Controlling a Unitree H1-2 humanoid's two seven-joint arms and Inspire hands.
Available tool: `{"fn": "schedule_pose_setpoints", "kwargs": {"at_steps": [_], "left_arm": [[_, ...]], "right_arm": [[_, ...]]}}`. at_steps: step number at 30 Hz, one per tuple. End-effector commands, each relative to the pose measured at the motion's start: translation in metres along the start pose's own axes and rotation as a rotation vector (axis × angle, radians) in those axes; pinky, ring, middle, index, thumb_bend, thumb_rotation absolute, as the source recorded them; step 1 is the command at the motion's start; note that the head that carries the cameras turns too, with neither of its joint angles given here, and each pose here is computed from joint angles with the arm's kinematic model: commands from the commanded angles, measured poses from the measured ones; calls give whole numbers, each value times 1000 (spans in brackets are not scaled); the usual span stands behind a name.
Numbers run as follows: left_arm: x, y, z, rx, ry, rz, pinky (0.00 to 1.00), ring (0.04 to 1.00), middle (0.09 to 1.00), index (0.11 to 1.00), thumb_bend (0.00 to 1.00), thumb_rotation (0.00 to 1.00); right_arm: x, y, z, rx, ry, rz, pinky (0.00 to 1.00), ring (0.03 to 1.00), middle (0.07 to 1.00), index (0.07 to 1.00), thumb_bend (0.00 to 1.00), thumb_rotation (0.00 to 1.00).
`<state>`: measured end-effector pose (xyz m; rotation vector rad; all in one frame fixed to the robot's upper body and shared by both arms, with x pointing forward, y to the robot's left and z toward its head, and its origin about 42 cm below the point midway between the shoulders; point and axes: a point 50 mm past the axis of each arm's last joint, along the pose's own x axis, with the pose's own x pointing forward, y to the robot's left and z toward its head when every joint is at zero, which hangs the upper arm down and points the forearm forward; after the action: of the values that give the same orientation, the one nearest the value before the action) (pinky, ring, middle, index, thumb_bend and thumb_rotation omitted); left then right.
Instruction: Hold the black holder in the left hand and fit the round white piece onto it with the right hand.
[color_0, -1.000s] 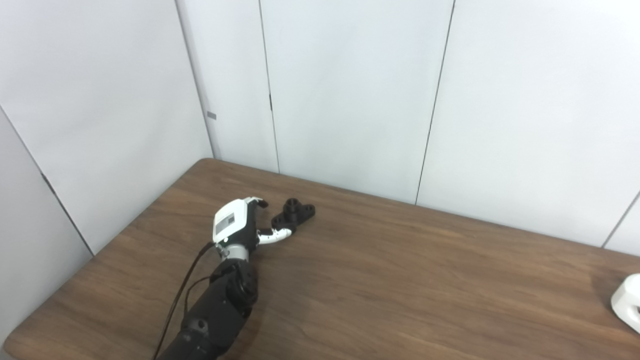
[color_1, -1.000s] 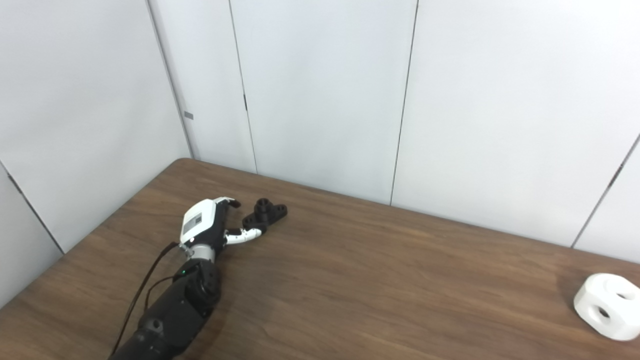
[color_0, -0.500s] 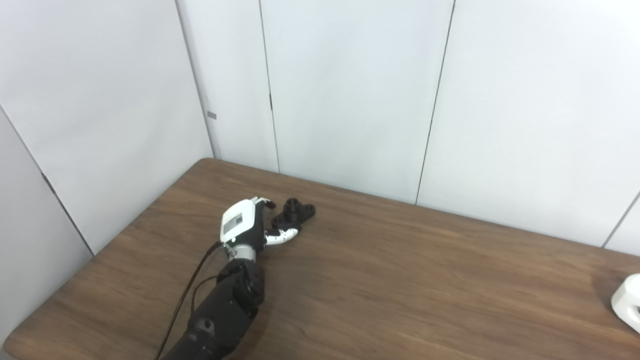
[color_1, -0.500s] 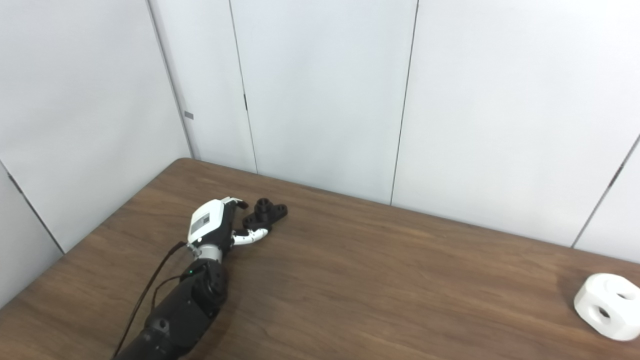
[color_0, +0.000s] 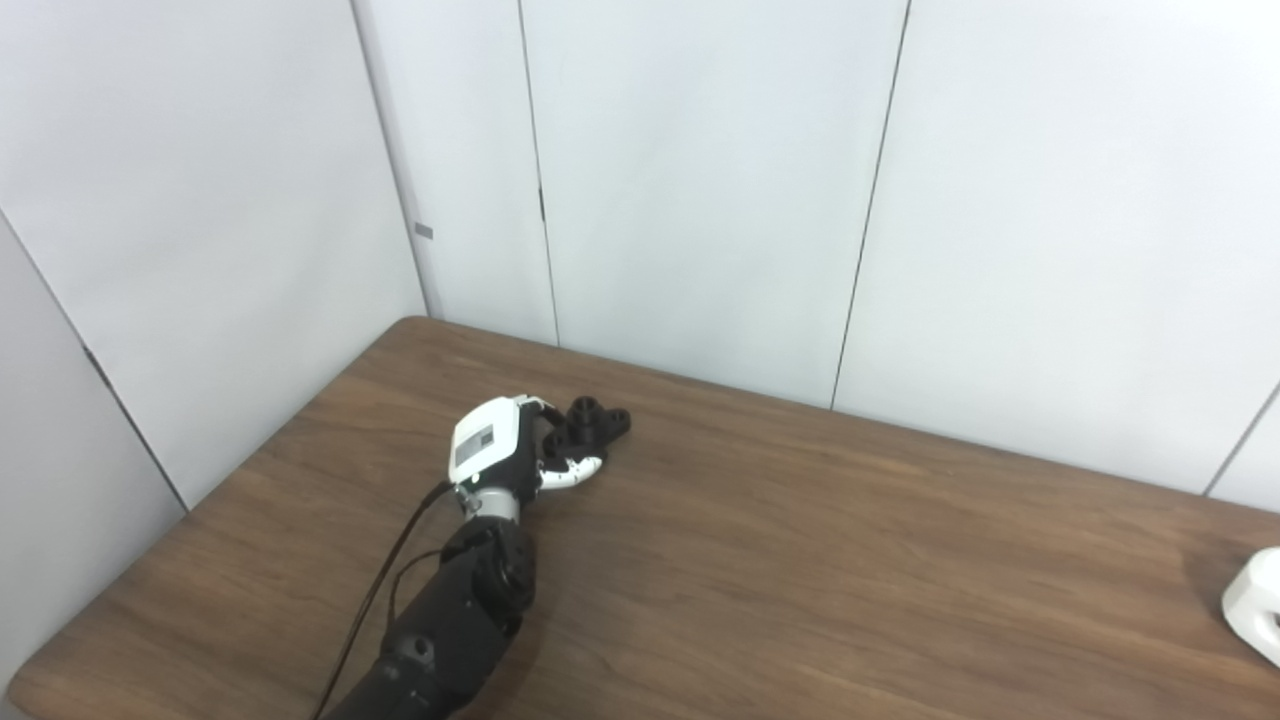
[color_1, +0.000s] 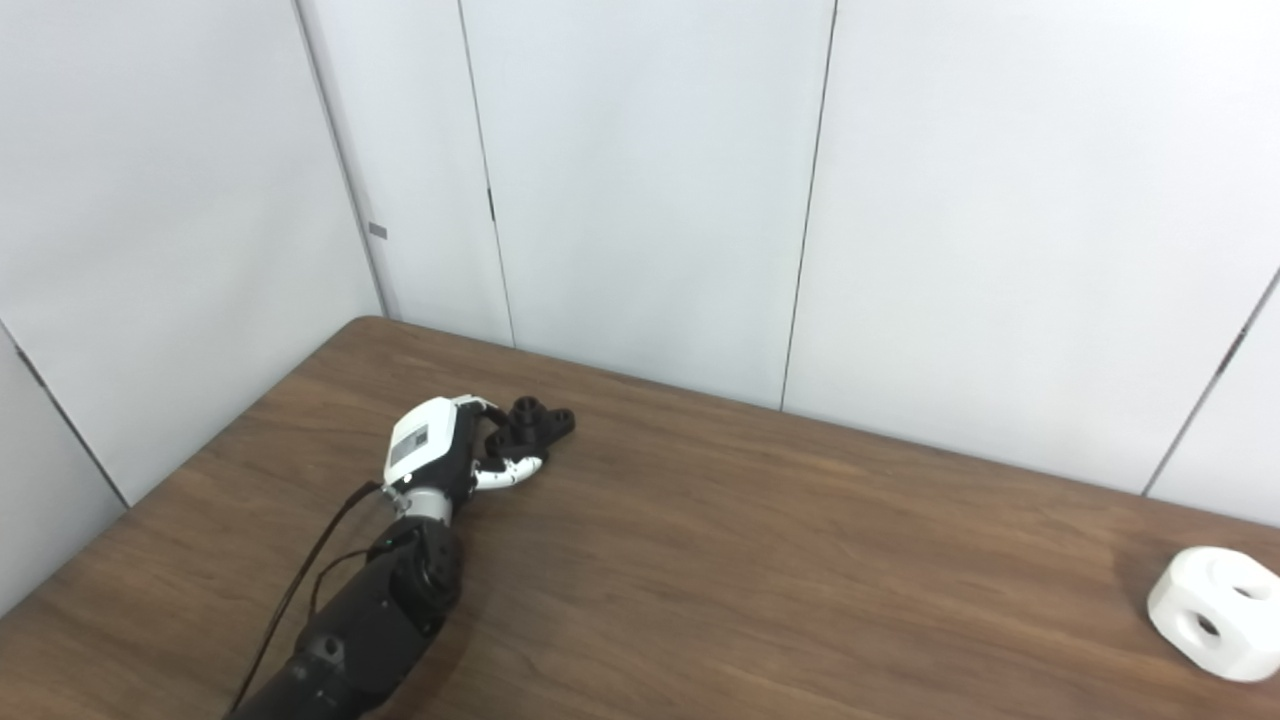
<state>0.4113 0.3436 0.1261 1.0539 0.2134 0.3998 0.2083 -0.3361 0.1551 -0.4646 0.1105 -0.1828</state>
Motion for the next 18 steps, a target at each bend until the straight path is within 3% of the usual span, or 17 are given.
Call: {"fn": "schedule_pose_setpoints", "kwargs": {"at_steps": [1, 18], "left_arm": [[-14, -27, -6, 36, 8, -109, 937, 877, 818, 492, 557, 56], [-17, -22, -4, 94, -41, -121, 879, 856, 801, 482, 520, 49]], "right_arm": [[-5, -2, -5, -25, 44, -8, 664, 818, 879, 869, 494, 666], [-4, 0, -3, -6, 40, -10, 670, 816, 870, 861, 485, 645]]}}
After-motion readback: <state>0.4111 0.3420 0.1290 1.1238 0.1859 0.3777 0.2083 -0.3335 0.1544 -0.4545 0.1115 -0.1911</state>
